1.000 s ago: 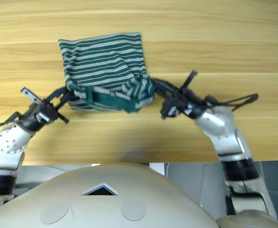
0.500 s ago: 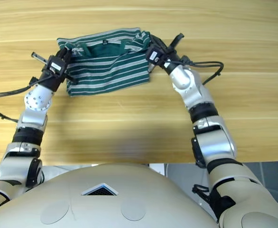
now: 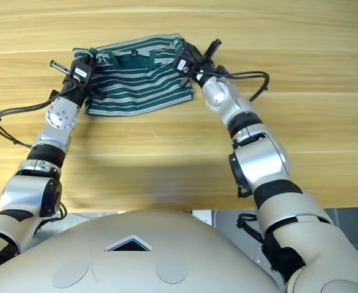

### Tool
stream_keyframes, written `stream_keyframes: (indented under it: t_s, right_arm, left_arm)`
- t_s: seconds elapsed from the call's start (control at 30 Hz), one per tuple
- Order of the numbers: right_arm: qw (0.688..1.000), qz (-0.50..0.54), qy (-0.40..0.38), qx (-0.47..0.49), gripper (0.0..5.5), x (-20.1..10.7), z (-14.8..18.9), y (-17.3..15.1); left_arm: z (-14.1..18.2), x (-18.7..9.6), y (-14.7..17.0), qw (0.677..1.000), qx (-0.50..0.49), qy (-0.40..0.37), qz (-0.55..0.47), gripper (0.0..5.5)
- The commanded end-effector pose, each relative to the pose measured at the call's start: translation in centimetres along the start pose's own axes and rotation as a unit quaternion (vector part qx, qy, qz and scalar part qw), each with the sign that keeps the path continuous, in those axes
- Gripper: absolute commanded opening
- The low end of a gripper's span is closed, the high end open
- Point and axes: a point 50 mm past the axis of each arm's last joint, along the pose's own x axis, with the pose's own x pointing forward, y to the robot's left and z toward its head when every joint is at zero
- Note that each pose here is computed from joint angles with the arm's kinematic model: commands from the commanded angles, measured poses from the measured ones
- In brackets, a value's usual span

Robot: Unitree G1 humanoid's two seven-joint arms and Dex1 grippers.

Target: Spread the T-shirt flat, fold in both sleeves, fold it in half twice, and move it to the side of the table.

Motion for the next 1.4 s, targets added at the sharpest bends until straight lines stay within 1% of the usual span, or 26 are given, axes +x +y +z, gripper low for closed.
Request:
stream_keyframes:
  t_s: [0.03, 0.1, 0.13, 0.27, 0.4, 0.43, 0.47, 0.57, 0.63, 0.7, 0.73, 0.8, 0.9, 0.97, 1.03, 1.13, 1.2, 1.27, 1.33, 1.4]
  right_arm:
    - [1.000, -0.012, 0.007, -0.010, 0.35, 0.9, 0.6, -0.9]
    - [1.000, -0.010, 0.019, -0.016, 0.59, 1.2, 0.5, -1.0]
    - [0.999, -0.010, 0.025, -0.018, 0.77, 1.2, 0.5, -1.1]
    - [0.999, -0.010, 0.039, -0.023, 1.37, 1.5, 0.6, -1.1]
    - [0.999, -0.013, 0.046, -0.022, 2.12, 1.8, 0.8, -0.9]
    - [0.999, -0.014, 0.047, -0.022, 2.18, 1.8, 0.8, -0.9]
    - [0.999, -0.014, 0.048, -0.021, 2.43, 1.8, 0.9, -0.9]
    - [0.998, -0.031, 0.048, -0.018, 2.90, 1.9, 1.0, -1.1]
    - [0.999, -0.030, 0.022, -0.026, 3.12, 1.9, 1.6, -0.6]
    - [0.998, -0.019, -0.031, -0.053, 3.12, 1.7, 2.7, 0.8]
    - [0.995, -0.010, -0.074, -0.067, 3.12, 1.5, 3.8, 1.8]
    - [0.985, 0.018, -0.146, -0.092, 3.12, 1.0, 5.8, 3.9]
    - [0.965, 0.070, -0.206, -0.146, 3.12, 0.3, 7.8, 6.6]
    - [0.953, 0.098, -0.216, -0.189, 3.12, 0.4, 8.4, 7.9]
    - [0.945, 0.117, -0.213, -0.220, 3.12, 0.7, 8.6, 8.5]
    - [0.939, 0.137, -0.200, -0.245, 3.12, 1.2, 8.8, 8.8]
    - [0.935, 0.147, -0.188, -0.262, 3.12, 1.5, 8.7, 8.8]
    - [0.922, 0.171, -0.181, -0.298, 3.12, 1.2, 7.6, 9.0]
    - [0.893, 0.222, -0.187, -0.345, 3.12, -0.1, 5.4, 9.0]
    - [0.859, 0.278, -0.194, -0.384, 3.12, -2.1, 2.7, 7.9]
  left_arm:
    - [0.0, 0.5, 0.1, 1.000, -0.014, 0.009, 0.016, 0.10]
    - [-0.3, 0.6, 0.4, 0.999, -0.027, 0.023, 0.030, 0.10]
    - [-0.5, 0.7, 0.6, 0.998, -0.034, 0.031, 0.038, 0.38]
    - [-0.7, 1.1, 0.4, 0.997, -0.048, 0.043, 0.038, 0.90]
    - [-0.8, 1.5, 0.2, 0.996, -0.061, 0.057, 0.040, 1.58]
    - [-0.8, 1.6, 0.2, 0.995, -0.064, 0.060, 0.042, 1.64]
    - [-0.8, 1.6, 0.3, 0.995, -0.066, 0.062, 0.044, 1.88]
    - [-1.2, 1.9, 1.2, 0.989, -0.086, 0.088, 0.079, 2.32]
    - [-1.8, 1.9, 2.1, 0.982, -0.095, 0.119, 0.112, 2.59]
    - [-2.6, 1.5, 3.2, 0.971, -0.100, 0.154, 0.152, 2.86]
    - [-3.2, 1.0, 3.6, 0.965, -0.104, 0.171, 0.170, 3.11]
    - [-4.2, 0.1, 4.1, 0.953, -0.119, 0.198, 0.198, 3.11]
    - [-5.3, -1.0, 3.7, 0.938, -0.145, 0.226, 0.219, 3.11]
    - [-5.9, -1.4, 2.6, 0.930, -0.166, 0.243, 0.219, 3.11]
    - [-6.1, -1.5, 1.7, 0.924, -0.184, 0.255, 0.217, 3.11]
    - [-6.1, -1.5, 0.7, 0.918, -0.202, 0.263, 0.218, 3.11]
    - [-6.2, -1.6, 0.7, 0.910, -0.215, 0.267, 0.233, 3.11]
    - [-6.0, -1.4, 1.0, 0.906, -0.223, 0.261, 0.248, 3.11]
    - [-5.5, -0.8, 1.0, 0.908, -0.224, 0.249, 0.251, 3.11]
    - [-5.1, -0.4, 1.0, 0.910, -0.225, 0.241, 0.251, 3.11]
